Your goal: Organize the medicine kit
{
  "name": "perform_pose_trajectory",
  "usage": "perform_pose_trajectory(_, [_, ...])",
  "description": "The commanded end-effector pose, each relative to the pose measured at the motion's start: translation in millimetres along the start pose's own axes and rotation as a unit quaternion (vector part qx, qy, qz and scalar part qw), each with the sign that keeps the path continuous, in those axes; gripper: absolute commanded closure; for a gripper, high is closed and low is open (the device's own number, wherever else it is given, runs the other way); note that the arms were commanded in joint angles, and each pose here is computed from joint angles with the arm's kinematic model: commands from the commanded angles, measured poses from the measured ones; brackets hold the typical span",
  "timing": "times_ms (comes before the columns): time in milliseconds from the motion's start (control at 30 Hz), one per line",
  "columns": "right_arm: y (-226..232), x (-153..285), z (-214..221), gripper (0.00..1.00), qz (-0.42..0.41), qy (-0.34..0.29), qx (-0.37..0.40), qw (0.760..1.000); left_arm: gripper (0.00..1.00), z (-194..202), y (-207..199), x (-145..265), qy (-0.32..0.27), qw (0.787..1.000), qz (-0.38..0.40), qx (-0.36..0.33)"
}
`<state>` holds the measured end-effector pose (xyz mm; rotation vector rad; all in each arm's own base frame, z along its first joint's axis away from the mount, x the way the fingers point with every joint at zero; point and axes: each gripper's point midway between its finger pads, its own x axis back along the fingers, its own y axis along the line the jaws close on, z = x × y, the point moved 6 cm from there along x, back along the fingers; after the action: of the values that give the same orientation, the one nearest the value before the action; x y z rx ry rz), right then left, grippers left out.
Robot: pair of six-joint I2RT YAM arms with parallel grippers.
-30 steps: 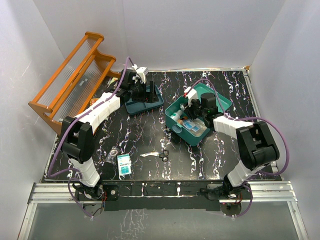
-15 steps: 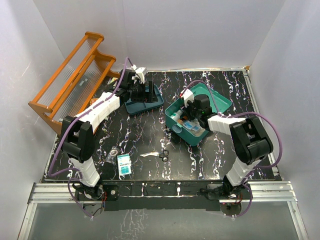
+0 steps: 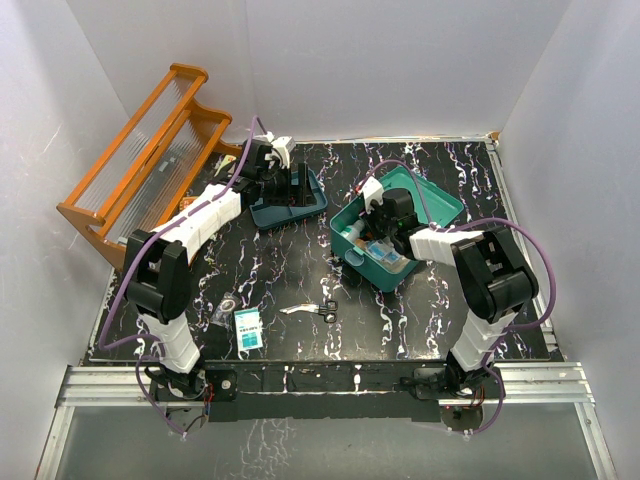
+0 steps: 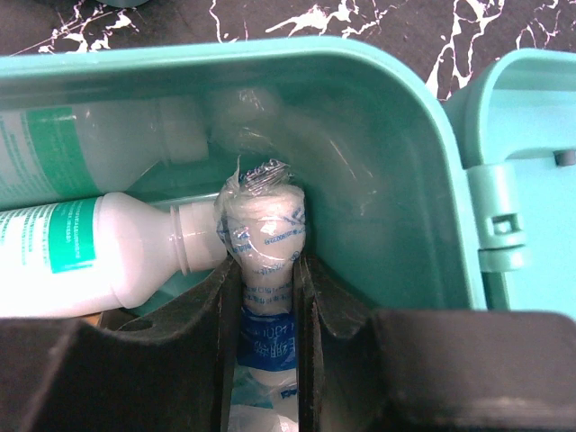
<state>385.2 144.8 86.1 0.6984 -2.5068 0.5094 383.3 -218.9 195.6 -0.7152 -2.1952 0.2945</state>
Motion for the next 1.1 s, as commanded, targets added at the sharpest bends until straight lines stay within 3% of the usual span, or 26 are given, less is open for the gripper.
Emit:
perform_pose_trajectory(0, [6,-1,-20,0.77,-0.046,-0.034,0.027,0.998,0.19,-8,-6,7,-0.010,1.000,0.013,-0.001])
perform_pose_trajectory(200, [9,2,-19,0.74,-0.063,-0.032,0.031,0.997,0.19,-8,-7,8,-0.011,1.000,0.017,0.000])
perform_pose_trajectory(467, [-15,10,-48,0.63,0.022,-0.049,-0.016,0.998,0.19,-10,-7,12,-0.015,1.000,0.009,-0.004])
perform_pose_trajectory(733, [-21,22,-68,0.55,0.036,-0.071,-0.032,0.996,0.19,-10,-3,19,-0.023,1.000,-0.014,-0.008])
perform_pose_trajectory(900, [-23,21,-67,0.55,0.045,-0.070,-0.035,0.996,0.19,-7,-3,22,-0.023,1.000,-0.018,-0.007])
perform_pose_trajectory(1067, [-21,15,-63,0.67,0.039,-0.068,-0.034,0.996,0.20,-6,-2,23,-0.022,1.000,-0.019,-0.007])
